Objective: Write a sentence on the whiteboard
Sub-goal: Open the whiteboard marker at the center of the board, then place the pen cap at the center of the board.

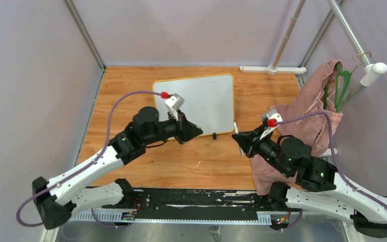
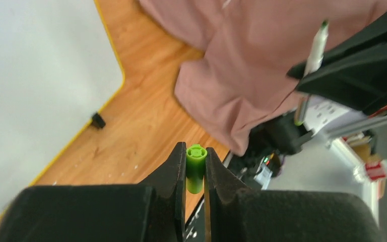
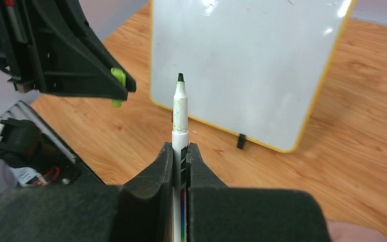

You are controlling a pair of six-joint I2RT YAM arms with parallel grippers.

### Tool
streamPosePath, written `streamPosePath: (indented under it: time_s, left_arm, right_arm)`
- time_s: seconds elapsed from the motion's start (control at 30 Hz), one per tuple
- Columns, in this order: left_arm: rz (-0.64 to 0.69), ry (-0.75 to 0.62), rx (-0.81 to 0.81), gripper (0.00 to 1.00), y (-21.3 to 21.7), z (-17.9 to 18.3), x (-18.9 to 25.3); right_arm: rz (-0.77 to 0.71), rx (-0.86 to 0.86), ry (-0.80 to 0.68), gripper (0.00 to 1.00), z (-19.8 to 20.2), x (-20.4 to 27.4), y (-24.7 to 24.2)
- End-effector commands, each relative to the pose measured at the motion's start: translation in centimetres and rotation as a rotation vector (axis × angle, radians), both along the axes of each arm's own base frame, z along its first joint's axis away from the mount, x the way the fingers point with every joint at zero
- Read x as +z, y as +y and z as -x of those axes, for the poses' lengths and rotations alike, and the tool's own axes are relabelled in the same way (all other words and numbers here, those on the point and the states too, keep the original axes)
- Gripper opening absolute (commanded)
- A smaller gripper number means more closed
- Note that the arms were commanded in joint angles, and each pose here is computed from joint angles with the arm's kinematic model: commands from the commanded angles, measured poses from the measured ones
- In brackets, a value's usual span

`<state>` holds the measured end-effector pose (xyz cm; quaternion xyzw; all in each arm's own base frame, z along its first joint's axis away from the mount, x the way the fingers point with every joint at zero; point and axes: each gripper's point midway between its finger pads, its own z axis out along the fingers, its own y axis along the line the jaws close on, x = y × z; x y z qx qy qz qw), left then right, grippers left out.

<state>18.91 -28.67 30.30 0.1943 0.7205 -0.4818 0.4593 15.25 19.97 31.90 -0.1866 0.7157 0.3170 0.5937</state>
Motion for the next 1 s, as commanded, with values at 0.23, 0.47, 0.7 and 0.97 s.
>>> streamPosePath:
  time_s: [0.23,0.47,0.7,0.97]
  left_arm:
    - [-0.533,0.137,0.103,0.0,-4.8,-3.0,-12.4]
    - [-0.65,0.242,0.142,0.0,-8.0,-4.2,-17.2]
    - [-0.763,0.27,0.173,0.0,-10.7,-4.8,-20.5]
    - [-0.757,0.358,0.175,0.0,-13.6,-5.3,-23.5]
  right_arm:
    - [0.103,-0.251,0.003,0.0,-1.1,-3.1,-7.4]
    - [0.108,-0.27,0.004,0.0,-0.9,-3.7,-8.3]
    - [0.09,-0.291,-0.015,0.0,-0.7,-3.5,-9.7]
    - [0.075,-0.287,-0.021,0.0,-0.4,-2.9,-10.3]
